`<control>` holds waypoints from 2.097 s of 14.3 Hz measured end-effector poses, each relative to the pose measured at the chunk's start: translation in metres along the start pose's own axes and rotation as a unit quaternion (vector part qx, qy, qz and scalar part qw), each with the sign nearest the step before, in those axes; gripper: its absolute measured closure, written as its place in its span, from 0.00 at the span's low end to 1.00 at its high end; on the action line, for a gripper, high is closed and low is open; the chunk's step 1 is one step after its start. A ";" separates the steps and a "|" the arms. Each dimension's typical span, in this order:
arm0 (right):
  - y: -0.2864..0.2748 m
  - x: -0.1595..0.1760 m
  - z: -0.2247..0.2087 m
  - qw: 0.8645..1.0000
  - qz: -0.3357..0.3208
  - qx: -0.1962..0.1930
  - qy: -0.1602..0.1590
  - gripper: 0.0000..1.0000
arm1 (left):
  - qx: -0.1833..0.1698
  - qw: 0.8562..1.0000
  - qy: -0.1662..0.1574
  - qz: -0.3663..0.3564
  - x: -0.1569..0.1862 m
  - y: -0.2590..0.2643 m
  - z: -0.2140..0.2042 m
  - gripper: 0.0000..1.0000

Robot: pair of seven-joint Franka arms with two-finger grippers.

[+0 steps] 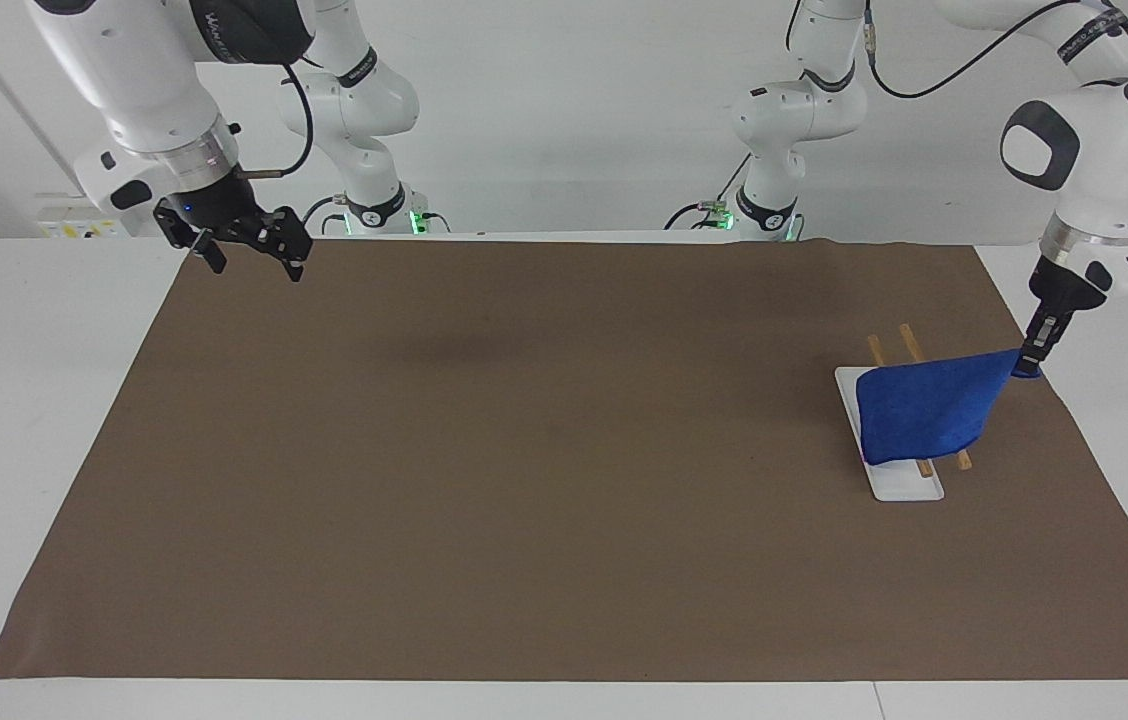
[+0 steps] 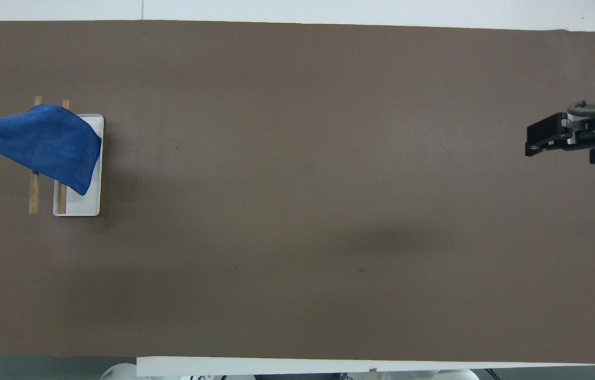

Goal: Right arm passes towel to left arm to hang

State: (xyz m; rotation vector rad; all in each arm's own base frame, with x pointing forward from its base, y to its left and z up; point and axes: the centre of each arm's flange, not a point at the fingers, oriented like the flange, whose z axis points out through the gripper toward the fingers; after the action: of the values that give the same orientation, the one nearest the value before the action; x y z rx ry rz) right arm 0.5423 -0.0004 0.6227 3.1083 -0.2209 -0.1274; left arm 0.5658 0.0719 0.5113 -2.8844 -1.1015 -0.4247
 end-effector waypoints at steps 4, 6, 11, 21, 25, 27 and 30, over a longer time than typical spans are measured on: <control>0.055 0.010 -0.003 1.000 0.013 0.004 -0.001 0.00 | 0.006 1.000 -0.003 -0.003 0.004 -0.017 0.009 0.98; 0.067 0.008 -0.009 1.000 -0.003 0.005 -0.007 0.00 | 0.009 1.000 -0.005 -0.008 0.005 -0.025 0.011 0.96; 0.070 0.001 -0.015 1.000 -0.014 0.005 -0.022 0.00 | 0.014 1.000 -0.010 -0.013 0.005 -0.033 0.011 0.59; 0.072 0.000 0.002 1.000 -0.011 0.006 -0.022 0.00 | 0.061 0.961 -0.129 0.236 -0.056 0.049 -0.099 0.00; 0.072 -0.002 0.002 1.000 -0.012 0.006 -0.022 0.00 | 0.047 0.932 -0.179 0.312 -0.070 0.076 -0.118 0.00; 0.072 -0.003 0.002 1.000 -0.012 0.006 -0.023 0.00 | 0.044 0.919 -0.187 0.346 -0.071 0.082 -0.113 0.00; 0.072 -0.003 0.003 1.000 -0.012 0.006 -0.023 0.00 | 0.040 0.910 -0.190 0.367 -0.070 0.083 -0.111 0.00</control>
State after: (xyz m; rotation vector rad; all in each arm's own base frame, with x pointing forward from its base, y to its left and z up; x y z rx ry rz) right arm 0.5286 -0.0714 0.6223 3.1225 -0.1874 -0.1999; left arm 0.5436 -0.0490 0.6061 -3.0707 0.0303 0.2167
